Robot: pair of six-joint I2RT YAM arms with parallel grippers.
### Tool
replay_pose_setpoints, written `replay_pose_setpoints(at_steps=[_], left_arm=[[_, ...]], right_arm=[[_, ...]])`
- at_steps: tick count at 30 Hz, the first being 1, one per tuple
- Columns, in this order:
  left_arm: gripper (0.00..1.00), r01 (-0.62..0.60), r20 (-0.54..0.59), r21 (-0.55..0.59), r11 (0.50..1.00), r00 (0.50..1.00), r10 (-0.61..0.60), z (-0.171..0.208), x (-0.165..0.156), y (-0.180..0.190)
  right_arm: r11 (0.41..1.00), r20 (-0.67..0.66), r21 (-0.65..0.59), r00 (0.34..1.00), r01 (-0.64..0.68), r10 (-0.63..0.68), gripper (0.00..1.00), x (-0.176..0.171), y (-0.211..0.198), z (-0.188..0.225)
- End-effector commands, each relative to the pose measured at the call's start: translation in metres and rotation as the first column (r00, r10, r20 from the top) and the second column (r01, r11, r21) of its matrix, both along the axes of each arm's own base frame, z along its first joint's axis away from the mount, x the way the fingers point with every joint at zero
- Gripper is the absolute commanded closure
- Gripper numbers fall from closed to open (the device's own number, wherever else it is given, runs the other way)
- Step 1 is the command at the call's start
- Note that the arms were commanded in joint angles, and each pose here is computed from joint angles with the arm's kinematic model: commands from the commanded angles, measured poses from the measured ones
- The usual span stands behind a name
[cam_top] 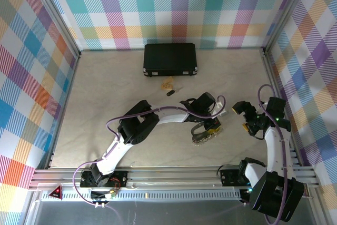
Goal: Put the keys on the keyring
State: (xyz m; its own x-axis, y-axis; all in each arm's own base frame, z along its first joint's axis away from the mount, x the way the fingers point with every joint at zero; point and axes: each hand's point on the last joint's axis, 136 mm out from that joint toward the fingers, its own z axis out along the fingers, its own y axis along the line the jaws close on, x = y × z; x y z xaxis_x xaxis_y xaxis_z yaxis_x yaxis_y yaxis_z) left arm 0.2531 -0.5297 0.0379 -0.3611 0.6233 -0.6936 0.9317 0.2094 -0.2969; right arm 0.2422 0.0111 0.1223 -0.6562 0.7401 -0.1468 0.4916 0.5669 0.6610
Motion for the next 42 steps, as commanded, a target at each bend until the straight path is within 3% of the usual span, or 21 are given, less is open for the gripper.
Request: replay_pose_setpoints(at_steps=[1, 6, 12, 15, 20, 22, 25, 31, 42], left_arm=[[1.00, -0.044, 0.010, 0.057, 0.997, 0.999, 0.044, -0.003, -0.005, 0.017], [1.00, -0.230, 0.067, 0.170, 0.958, 0.973, 0.221, -0.014, 0.015, 0.054], [1.00, -0.497, 0.128, 0.325, 0.804, 0.866, 0.483, -0.019, 0.038, 0.122], [1.00, -0.562, 0.118, 0.415, 0.716, 0.813, 0.570, -0.028, 0.036, 0.151], [1.00, -0.620, 0.133, 0.462, 0.634, 0.755, 0.642, -0.038, 0.037, 0.175], [1.00, -0.623, 0.119, 0.465, 0.628, 0.748, 0.653, -0.039, 0.036, 0.177], [0.83, -0.615, 0.088, 0.443, 0.653, 0.754, 0.650, -0.031, 0.034, 0.174], [0.65, -0.567, -0.007, 0.378, 0.732, 0.789, 0.615, 0.005, 0.022, 0.166], [0.70, -0.558, -0.040, 0.353, 0.751, 0.793, 0.608, 0.034, 0.020, 0.196]], right_arm=[[1.000, 0.036, -0.020, 0.999, -0.006, 0.007, 0.02, 0.003, -0.003, 0.014], [0.999, 0.043, -0.036, 0.999, -0.007, 0.008, 0.03, 0.000, -0.003, 0.016], [0.998, 0.056, -0.054, 0.998, -0.013, 0.016, 0.04, -0.005, -0.002, 0.020], [0.999, 0.055, -0.039, 0.998, -0.024, 0.026, 0.05, -0.007, 0.003, 0.018], [0.997, 0.043, -0.042, 0.996, -0.070, 0.072, 0.05, -0.008, 0.018, 0.013], [0.993, 0.043, -0.061, 0.994, -0.100, 0.103, 0.05, -0.007, 0.025, 0.013], [0.987, 0.037, -0.083, 0.989, -0.138, 0.141, 0.04, -0.004, 0.032, 0.014], [0.974, 0.032, -0.134, 0.981, -0.185, 0.191, 0.04, -0.001, 0.039, 0.015], [0.953, 0.016, -0.177, 0.968, -0.244, 0.251, 0.04, 0.005, 0.048, 0.015]])
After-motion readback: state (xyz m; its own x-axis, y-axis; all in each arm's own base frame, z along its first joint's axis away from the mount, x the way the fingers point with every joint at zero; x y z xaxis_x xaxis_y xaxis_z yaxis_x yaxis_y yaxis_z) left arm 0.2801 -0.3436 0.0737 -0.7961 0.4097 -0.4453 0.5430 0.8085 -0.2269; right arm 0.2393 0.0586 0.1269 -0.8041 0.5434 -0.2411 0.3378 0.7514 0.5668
